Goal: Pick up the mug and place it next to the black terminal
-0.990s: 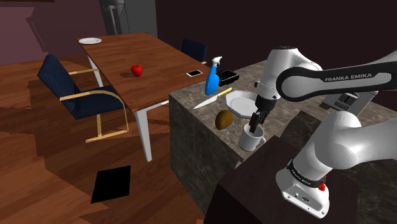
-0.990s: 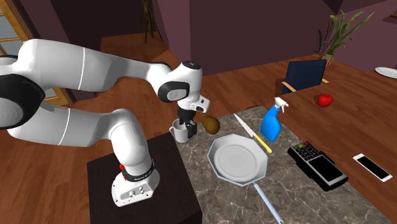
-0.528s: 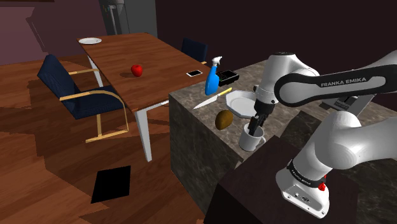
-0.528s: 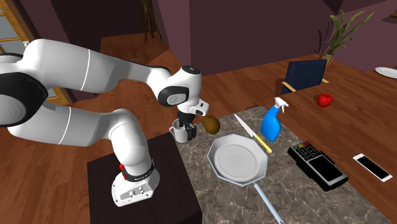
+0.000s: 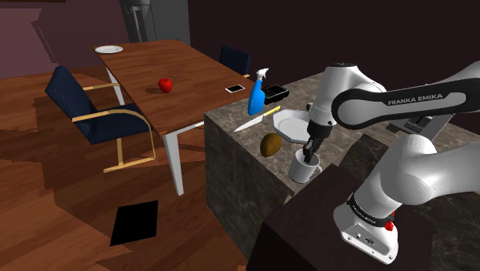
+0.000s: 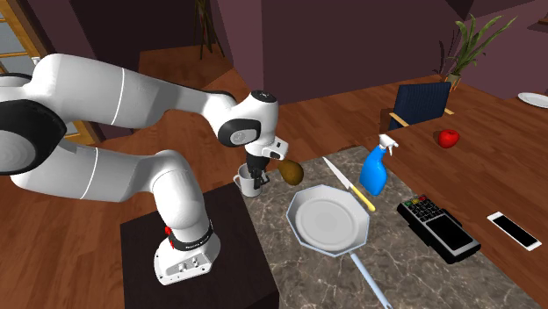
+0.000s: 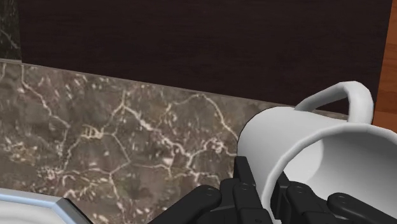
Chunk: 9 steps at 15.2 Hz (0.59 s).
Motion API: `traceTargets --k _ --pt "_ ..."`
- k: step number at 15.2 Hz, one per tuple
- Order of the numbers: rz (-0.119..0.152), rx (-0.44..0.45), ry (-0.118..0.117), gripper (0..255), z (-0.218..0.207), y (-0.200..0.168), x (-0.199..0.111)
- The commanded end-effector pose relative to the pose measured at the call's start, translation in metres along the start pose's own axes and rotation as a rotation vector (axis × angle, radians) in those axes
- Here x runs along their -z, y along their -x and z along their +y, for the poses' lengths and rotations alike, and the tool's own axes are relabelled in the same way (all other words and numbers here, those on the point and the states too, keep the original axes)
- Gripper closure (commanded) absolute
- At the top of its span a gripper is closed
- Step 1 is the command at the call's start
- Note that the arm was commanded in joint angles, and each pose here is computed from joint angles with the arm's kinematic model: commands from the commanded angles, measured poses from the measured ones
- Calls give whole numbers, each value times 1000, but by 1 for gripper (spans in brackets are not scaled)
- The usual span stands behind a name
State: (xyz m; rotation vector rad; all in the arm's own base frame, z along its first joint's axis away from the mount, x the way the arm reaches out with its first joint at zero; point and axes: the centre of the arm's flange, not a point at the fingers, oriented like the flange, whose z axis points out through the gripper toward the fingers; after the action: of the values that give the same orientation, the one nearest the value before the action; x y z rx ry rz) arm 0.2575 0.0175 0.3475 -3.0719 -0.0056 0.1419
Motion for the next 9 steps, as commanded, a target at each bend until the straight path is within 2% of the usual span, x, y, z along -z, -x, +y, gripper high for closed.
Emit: traceTargets --k 1,5,9 --pt "0 0 0 255 0 0 0" --pt "0 0 0 255 0 0 0" --pt "0 0 0 255 -1 2 21"
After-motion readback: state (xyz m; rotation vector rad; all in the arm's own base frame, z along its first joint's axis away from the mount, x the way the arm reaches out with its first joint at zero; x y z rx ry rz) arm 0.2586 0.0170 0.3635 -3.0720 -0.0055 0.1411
